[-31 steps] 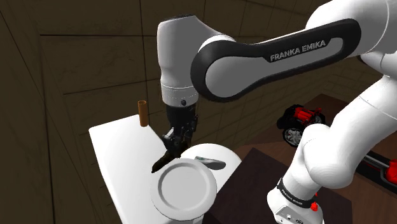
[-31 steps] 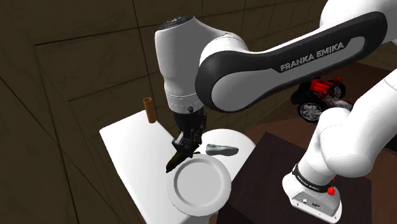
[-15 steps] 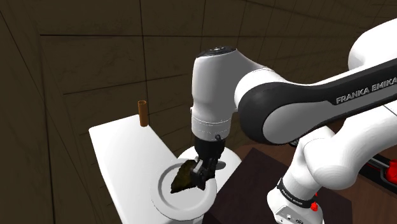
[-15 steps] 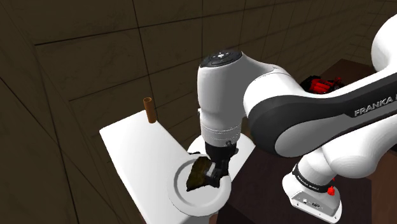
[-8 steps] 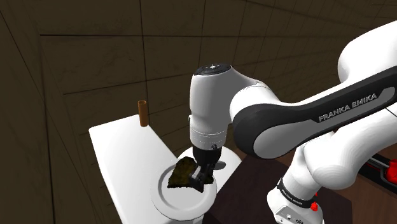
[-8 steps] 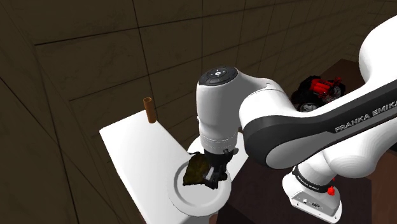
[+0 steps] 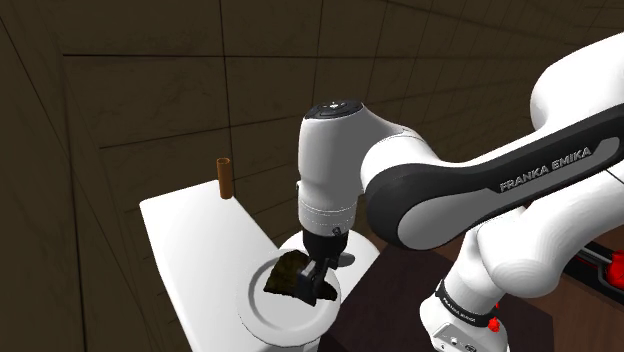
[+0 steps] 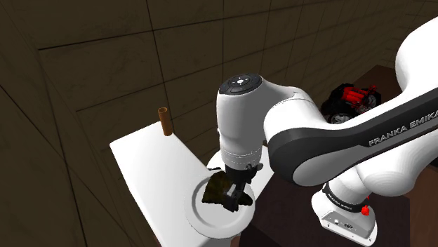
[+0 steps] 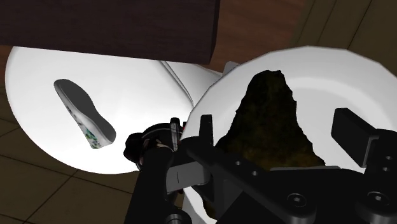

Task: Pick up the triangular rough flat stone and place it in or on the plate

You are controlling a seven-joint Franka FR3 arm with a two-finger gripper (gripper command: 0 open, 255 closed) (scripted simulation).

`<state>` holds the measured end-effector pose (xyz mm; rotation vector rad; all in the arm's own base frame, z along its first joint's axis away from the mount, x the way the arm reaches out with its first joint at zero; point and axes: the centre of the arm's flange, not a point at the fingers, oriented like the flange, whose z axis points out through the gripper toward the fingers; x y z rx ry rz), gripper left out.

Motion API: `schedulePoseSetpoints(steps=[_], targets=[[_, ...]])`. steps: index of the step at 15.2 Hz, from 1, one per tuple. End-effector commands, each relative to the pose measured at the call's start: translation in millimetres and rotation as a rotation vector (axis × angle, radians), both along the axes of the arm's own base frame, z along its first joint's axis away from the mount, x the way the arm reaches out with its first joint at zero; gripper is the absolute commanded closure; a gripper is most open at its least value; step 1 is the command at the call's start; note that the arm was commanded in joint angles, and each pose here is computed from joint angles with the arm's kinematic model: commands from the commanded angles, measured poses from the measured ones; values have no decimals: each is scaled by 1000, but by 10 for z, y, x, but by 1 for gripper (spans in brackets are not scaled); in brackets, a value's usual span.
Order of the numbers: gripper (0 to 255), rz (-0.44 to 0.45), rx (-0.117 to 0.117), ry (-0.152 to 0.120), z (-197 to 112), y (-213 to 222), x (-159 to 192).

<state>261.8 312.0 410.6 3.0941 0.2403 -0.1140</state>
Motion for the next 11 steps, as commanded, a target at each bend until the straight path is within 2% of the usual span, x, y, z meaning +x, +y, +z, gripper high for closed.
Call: schedulePoseSetpoints(steps=[1,3,7,11], targets=[[0,0,0,0,0,0,0],[0,0,0,0,0,0,0],[0,0,0,0,499,21,35],[0,0,0,0,499,21,35]])
